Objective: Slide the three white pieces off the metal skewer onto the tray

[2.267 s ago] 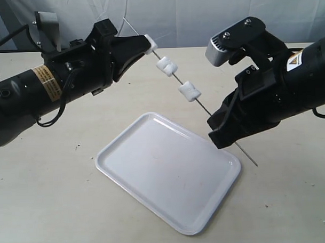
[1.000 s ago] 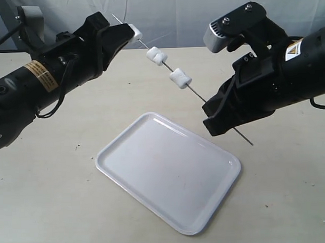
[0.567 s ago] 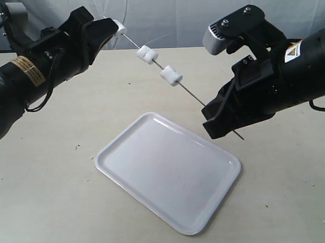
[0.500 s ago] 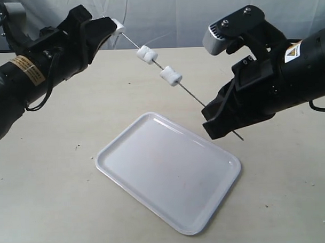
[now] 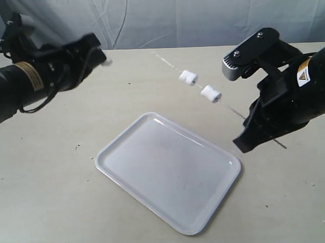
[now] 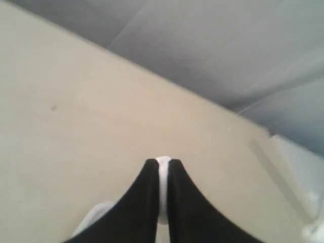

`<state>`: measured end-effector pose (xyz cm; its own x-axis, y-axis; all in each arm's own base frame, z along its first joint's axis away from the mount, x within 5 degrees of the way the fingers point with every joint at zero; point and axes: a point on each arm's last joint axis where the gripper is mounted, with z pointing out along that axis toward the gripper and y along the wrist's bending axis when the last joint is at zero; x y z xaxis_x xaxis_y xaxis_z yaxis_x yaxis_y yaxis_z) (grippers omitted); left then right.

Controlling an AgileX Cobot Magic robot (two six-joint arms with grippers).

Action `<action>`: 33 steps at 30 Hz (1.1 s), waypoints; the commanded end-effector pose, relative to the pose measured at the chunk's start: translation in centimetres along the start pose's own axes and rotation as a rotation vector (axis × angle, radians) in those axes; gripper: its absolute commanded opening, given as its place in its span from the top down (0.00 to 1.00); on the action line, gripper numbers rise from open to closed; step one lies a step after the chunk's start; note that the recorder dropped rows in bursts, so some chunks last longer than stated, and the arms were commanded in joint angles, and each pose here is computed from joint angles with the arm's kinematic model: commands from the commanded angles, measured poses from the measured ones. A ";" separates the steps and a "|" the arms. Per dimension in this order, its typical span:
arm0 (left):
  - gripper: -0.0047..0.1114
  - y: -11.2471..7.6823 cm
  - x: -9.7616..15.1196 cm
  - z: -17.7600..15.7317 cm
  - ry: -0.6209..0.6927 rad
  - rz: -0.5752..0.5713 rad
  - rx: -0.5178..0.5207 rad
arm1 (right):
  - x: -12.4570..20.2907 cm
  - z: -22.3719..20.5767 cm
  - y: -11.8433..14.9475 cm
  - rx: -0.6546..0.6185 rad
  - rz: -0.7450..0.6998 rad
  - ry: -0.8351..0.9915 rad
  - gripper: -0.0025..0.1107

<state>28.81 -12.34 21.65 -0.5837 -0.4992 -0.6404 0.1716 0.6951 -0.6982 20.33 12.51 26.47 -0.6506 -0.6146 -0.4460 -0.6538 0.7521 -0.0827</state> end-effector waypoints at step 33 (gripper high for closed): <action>0.84 -1.4 3.3 3.0 0.235 -0.251 0.481 | -1.5 0.8 0.8 -0.104 0.085 -0.124 0.98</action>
<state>28.58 -16.37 18.86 -0.8225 -0.4375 -0.3634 0.2772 0.2495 -0.9279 21.07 14.02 26.21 -0.6705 -0.5141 -0.5349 -0.6265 0.7785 0.0370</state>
